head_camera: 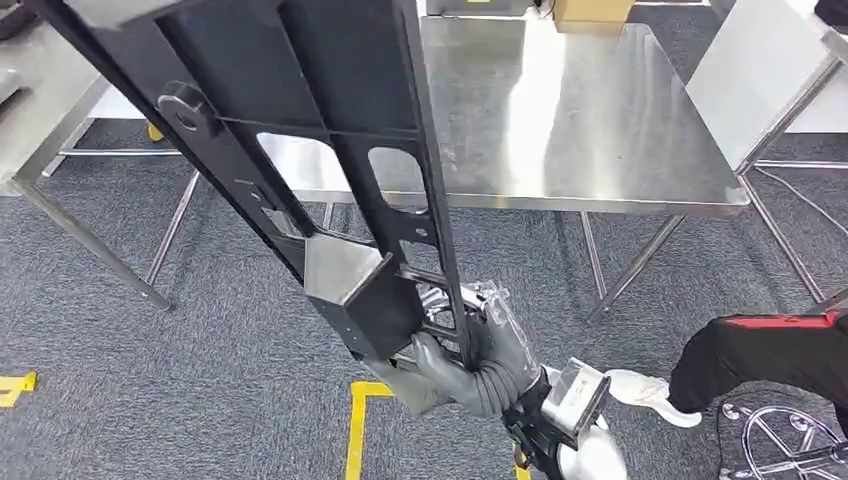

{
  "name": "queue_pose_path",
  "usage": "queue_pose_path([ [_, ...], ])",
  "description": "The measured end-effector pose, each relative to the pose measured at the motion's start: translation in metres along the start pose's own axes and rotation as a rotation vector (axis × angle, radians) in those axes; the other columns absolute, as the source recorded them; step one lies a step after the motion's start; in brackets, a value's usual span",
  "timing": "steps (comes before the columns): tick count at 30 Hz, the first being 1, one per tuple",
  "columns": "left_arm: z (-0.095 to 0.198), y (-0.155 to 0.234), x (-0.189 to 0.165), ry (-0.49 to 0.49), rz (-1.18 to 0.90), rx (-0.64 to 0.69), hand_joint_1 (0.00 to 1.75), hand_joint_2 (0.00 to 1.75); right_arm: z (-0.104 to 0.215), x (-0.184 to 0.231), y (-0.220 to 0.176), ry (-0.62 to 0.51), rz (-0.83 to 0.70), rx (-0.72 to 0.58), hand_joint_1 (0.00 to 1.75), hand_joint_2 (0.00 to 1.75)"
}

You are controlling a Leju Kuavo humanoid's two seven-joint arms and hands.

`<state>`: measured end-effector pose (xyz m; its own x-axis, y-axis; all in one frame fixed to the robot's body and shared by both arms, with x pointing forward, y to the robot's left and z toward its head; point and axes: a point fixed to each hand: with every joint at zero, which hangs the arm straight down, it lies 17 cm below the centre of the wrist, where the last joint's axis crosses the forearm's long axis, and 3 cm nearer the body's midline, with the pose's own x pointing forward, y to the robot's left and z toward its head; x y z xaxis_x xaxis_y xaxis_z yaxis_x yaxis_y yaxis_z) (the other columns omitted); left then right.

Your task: Take the parts from the cabinet and place them on the table.

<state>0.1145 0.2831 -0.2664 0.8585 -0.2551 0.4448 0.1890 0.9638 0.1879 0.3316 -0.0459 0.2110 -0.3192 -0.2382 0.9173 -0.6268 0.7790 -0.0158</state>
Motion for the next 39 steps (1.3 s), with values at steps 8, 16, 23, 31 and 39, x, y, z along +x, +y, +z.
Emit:
queue_pose_path([
  [8,-0.001,0.001,0.004,-0.006,-0.002,0.002,0.0,1.75,-0.002,0.001,-0.001,-0.004,-0.001,-0.003,1.75,1.75],
  [16,-0.001,0.0,0.004,-0.005,-0.003,0.0,0.0,1.75,-0.001,0.0,-0.001,-0.002,-0.002,-0.004,1.75,1.75],
  [23,-0.002,0.0,0.006,-0.01,-0.003,0.001,0.0,1.75,-0.001,0.0,-0.002,0.0,0.002,-0.003,1.75,1.75],
  [31,-0.002,-0.002,0.007,-0.01,-0.001,-0.003,0.0,1.75,0.002,-0.004,-0.003,0.011,0.006,-0.001,1.75,1.75],
  [39,-0.002,-0.002,0.009,-0.014,-0.004,-0.003,0.0,1.75,0.0,-0.003,-0.003,0.006,0.003,-0.003,1.75,1.75],
])
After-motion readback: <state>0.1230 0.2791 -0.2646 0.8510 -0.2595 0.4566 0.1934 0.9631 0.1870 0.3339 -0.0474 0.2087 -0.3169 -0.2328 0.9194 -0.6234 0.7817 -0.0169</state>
